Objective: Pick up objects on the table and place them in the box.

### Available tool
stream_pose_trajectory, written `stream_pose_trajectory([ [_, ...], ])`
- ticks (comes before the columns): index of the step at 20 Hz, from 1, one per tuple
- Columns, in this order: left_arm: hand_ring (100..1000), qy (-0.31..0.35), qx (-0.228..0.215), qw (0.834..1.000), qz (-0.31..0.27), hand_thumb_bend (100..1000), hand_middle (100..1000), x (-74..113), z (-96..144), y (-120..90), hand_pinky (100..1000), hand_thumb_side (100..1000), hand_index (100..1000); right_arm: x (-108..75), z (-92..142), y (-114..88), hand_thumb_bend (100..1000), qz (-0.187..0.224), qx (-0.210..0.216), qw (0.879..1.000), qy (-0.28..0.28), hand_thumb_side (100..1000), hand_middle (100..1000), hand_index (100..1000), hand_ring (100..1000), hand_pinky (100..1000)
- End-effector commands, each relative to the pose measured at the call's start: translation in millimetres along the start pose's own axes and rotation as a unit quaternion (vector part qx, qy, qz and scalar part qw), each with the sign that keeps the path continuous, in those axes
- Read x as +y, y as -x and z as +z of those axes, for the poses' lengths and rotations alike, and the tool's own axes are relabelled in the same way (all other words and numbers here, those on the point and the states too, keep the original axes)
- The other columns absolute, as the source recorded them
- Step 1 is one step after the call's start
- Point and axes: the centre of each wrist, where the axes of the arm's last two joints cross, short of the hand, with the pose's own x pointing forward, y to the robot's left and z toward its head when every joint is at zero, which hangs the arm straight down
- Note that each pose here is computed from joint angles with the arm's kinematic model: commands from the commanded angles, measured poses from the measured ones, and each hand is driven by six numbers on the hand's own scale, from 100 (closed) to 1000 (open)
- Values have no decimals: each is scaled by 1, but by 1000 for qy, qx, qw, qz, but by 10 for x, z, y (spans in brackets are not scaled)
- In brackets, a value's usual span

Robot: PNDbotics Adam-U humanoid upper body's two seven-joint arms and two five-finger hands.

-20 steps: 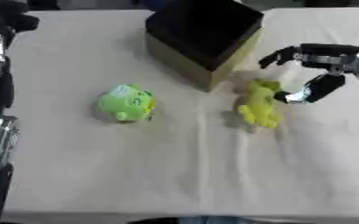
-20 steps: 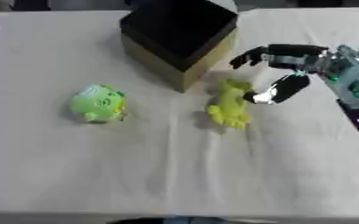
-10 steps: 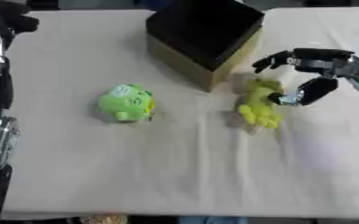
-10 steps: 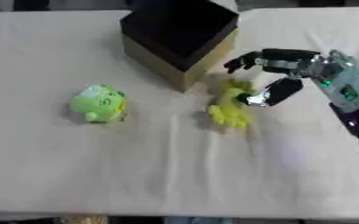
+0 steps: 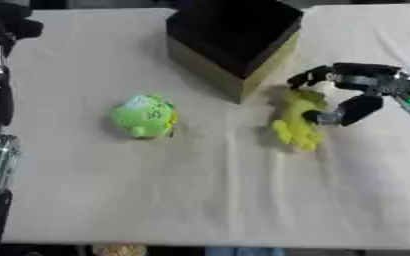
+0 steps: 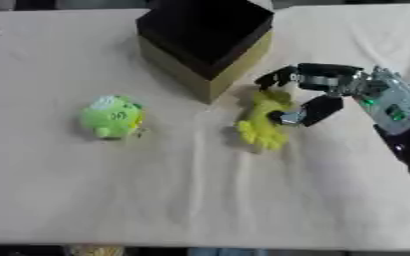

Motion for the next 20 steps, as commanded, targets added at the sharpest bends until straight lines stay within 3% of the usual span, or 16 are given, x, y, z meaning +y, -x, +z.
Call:
stream_pose_trajectory([
  [1, 646, 8, -17, 1000, -6, 100, 645, 31, -68, -69, 701, 780, 684, -132, 97, 12, 219, 121, -110, 974, -158, 505, 845, 1000, 932, 899],
  [12, 647, 10, -19, 1000, -4, 100, 646, 27, -75, -71, 700, 778, 684, -191, 164, -42, 242, 131, -117, 975, -135, 504, 748, 986, 901, 877],
  [16, 648, 13, -19, 1000, -4, 100, 647, 26, -74, -71, 700, 777, 683, -223, 171, -61, 242, 138, -116, 975, -132, 549, 734, 986, 895, 871],
  [20, 648, 15, -18, 1000, -3, 100, 647, 26, -72, -70, 700, 777, 680, -248, 156, -89, 261, 145, -117, 974, -125, 547, 701, 944, 880, 865],
])
